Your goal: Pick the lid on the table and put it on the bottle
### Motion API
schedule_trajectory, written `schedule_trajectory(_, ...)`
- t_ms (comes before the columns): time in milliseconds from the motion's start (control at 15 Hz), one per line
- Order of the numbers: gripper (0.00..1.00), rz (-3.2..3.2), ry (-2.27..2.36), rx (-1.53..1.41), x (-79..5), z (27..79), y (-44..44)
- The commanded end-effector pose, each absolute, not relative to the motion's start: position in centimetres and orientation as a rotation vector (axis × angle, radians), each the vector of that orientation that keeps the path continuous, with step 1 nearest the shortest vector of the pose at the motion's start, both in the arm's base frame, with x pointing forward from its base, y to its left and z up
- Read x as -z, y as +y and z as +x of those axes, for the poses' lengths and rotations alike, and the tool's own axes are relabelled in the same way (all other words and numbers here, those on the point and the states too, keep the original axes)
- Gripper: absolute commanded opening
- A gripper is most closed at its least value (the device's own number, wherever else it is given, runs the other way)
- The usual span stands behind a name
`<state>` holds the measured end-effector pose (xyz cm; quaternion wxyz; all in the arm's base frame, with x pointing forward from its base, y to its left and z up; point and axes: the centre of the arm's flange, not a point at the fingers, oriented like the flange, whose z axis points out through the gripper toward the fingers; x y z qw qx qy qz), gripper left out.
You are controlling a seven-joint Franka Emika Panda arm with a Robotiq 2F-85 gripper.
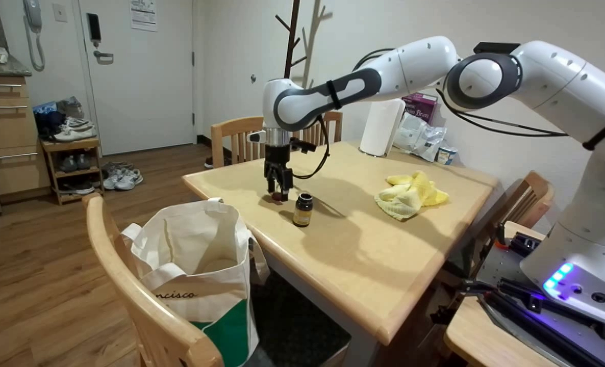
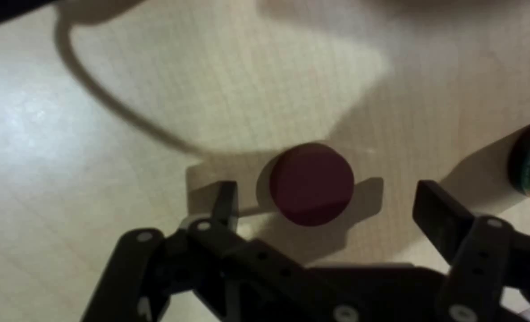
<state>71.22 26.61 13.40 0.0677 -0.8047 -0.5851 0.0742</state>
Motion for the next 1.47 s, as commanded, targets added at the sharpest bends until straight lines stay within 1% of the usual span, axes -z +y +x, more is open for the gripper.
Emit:
schedule_trajectory(0, 0.74, -2.435, -1.790, -0.272, -12.7, 73.4, 27.5)
schedule_trajectory(133, 0.61, -2.441, -1.795, -0.272, -12.9, 73.5, 27.5)
schedule_trajectory(200, 0.53, -2.446, -1.797, -0.271, -13.5, 73.6, 27.4)
schedule_trajectory(467, 0.28, -2.455, -1.800, -0.264, -14.1, 73.6, 27.1)
schedule_trajectory(533, 0.20, -2.450, -1.799, -0.266, -14.1, 73.6, 27.0)
schedule_trajectory(667, 0.18, -2.444, -1.793, -0.267, -14.4, 73.5, 26.9)
schedule_trajectory(933, 0.18, -2.426, -1.833, -0.237, -16.9, 73.3, 27.3)
schedule_trajectory(1400, 0.18, -2.444, -1.908, -0.155, -24.5, 72.8, 30.4)
